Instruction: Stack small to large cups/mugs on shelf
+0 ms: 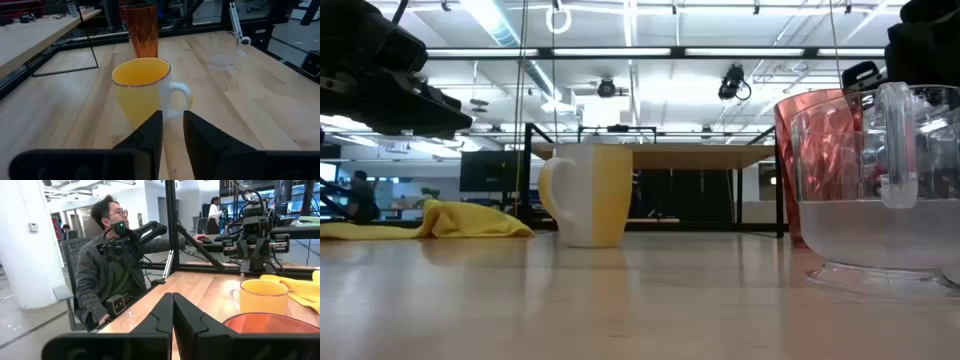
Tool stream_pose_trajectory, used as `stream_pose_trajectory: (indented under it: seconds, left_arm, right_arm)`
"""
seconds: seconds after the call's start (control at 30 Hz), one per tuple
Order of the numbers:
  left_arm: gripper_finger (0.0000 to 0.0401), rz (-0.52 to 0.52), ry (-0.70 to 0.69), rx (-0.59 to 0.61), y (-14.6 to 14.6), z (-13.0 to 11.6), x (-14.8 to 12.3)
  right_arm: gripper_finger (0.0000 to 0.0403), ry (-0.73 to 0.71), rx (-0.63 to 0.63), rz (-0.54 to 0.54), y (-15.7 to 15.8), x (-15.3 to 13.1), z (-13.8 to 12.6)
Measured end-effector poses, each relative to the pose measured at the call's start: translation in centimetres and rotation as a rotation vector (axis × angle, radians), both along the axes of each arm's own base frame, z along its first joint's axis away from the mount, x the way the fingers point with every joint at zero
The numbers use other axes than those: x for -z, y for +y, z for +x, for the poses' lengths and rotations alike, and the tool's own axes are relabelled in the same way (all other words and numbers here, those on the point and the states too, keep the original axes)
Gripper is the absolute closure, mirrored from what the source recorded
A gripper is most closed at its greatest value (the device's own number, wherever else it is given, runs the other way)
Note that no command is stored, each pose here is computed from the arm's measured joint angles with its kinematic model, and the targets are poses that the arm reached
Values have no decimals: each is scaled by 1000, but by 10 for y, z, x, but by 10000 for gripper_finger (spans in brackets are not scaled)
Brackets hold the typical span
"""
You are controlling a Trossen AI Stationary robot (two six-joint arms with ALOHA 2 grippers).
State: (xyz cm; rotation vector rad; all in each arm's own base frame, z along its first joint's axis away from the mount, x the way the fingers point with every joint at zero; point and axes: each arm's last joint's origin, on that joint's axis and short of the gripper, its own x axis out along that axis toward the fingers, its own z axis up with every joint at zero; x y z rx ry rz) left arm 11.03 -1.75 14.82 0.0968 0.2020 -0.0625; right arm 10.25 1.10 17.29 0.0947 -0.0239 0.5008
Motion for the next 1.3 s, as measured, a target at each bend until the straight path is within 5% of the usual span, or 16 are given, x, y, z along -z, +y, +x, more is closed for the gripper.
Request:
stream_pose_trajectory:
  seconds: [1.3]
  left_arm:
    - [314,0,-1,-1,0,0,0]
  right_arm:
    - [391,-1,0,0,0,0,0]
